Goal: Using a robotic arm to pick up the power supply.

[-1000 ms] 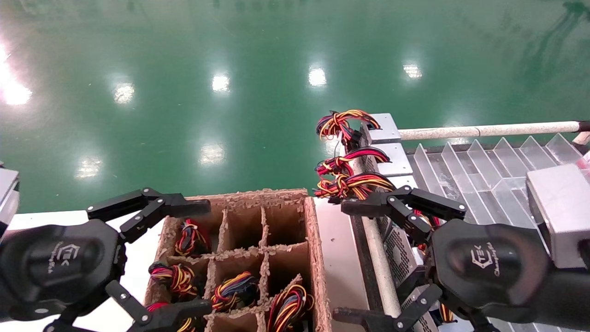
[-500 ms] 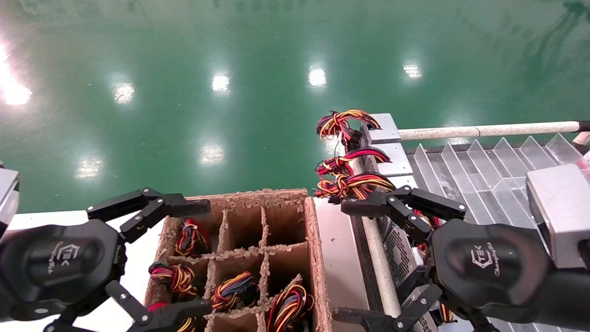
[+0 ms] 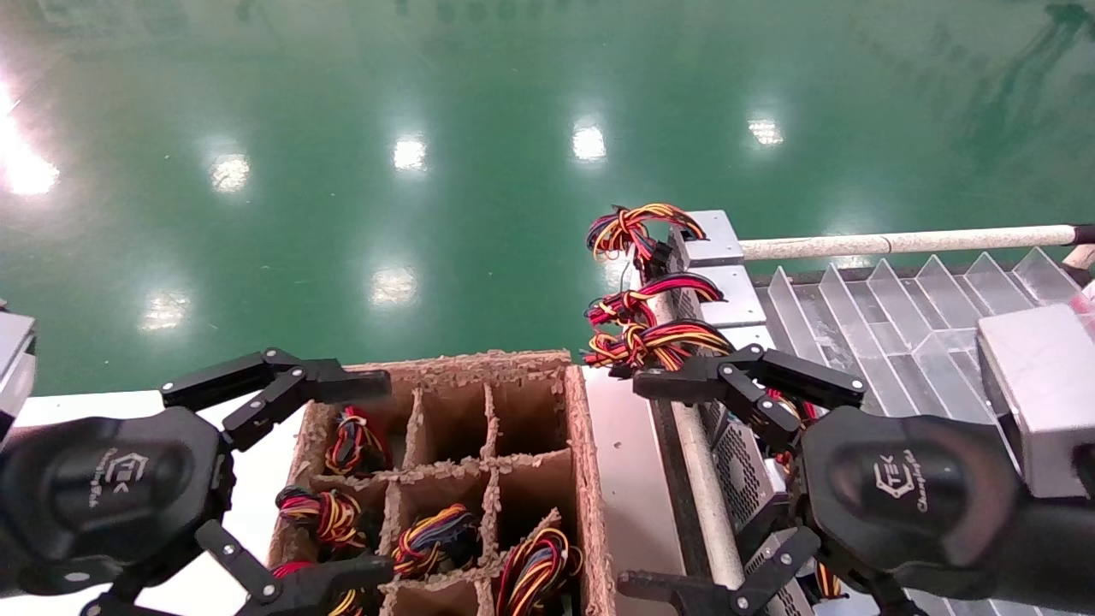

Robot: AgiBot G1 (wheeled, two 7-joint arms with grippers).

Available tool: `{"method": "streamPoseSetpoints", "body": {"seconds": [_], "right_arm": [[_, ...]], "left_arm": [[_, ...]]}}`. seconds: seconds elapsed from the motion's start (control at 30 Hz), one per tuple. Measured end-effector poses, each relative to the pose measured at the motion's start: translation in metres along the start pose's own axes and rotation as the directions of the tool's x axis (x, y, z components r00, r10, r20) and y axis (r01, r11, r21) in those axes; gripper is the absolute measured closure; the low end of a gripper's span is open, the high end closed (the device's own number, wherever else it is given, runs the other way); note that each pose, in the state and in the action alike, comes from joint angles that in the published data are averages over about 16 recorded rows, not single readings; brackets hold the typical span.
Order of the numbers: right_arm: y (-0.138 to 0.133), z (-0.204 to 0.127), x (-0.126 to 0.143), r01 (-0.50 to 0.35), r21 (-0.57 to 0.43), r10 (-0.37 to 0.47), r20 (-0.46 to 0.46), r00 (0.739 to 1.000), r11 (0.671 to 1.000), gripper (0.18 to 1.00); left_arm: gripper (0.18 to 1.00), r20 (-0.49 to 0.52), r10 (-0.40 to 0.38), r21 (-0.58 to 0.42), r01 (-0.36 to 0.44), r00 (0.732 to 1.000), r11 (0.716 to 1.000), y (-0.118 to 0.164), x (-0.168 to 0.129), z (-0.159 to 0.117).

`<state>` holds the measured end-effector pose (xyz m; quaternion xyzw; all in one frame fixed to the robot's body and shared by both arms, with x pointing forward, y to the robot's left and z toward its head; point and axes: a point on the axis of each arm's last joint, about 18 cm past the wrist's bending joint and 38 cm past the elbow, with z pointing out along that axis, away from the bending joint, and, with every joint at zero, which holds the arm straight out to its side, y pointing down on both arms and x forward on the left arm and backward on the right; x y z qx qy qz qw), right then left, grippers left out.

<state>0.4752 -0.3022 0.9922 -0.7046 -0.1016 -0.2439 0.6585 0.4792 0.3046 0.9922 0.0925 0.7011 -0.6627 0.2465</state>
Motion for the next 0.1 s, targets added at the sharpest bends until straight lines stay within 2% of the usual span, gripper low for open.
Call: {"method": "streamPoseSetpoints", "body": {"seconds": [0.1], "right_arm": [[0.0,0.0,0.0,0.0,0.0,0.0,0.0,1.0,1.0,0.179]], "left_arm": [[0.184,0.0,0.0,0.0,0.0,1.0,1.0,0.0,0.0,0.0]]}}
